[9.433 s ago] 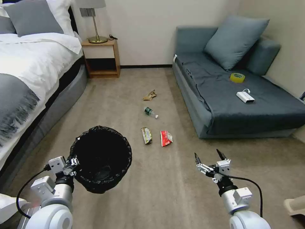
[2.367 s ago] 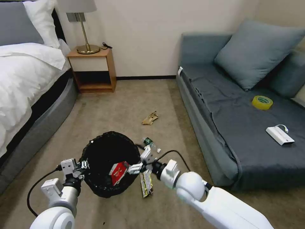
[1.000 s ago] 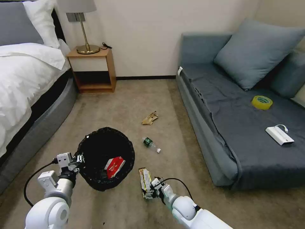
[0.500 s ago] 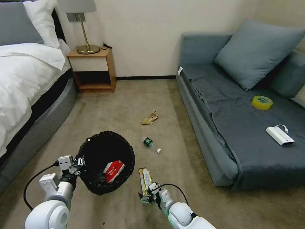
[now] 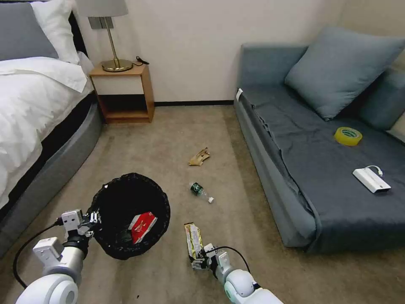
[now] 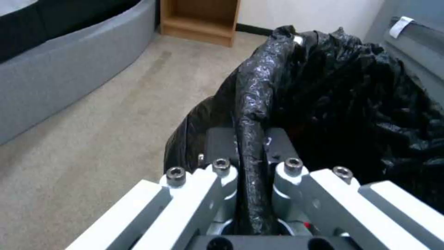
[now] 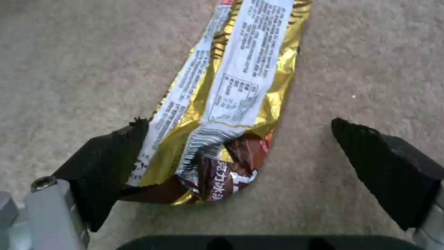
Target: Pick up the trash bin, then pick up the garbage on the floor and place it into the trash bin.
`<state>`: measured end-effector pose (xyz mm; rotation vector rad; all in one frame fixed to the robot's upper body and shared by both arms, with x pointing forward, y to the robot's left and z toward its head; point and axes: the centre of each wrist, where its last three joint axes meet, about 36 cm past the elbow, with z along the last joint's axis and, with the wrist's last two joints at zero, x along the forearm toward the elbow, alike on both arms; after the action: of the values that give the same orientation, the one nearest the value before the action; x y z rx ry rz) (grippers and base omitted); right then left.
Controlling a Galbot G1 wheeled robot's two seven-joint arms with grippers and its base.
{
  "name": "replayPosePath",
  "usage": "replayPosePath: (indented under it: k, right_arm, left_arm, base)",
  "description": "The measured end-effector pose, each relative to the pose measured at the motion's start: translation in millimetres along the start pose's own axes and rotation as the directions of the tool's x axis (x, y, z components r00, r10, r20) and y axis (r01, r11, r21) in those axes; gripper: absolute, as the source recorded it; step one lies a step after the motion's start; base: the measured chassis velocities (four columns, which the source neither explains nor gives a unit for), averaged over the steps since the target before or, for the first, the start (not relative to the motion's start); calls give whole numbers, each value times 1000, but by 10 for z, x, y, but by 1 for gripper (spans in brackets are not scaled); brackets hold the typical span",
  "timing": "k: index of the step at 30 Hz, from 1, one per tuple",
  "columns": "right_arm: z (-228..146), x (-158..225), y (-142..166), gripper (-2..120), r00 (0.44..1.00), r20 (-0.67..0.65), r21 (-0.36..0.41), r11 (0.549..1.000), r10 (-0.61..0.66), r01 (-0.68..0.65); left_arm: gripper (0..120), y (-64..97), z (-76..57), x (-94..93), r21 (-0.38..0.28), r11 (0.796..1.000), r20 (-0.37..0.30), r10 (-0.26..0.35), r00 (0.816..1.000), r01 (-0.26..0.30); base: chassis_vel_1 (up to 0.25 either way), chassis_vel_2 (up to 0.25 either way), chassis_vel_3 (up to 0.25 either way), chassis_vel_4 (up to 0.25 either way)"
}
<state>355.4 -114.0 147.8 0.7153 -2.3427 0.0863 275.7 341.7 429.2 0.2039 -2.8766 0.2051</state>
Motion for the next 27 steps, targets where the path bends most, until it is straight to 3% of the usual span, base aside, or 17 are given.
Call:
replayPosePath:
  k: [27]
  right_arm:
    - [7, -74, 267, 100, 1000, 3, 75, 997, -22, 21]
  left_arm:
    - [5, 150, 77, -83, 1, 1000, 4, -6, 1000, 6]
  base:
    - [0, 0, 0, 0]
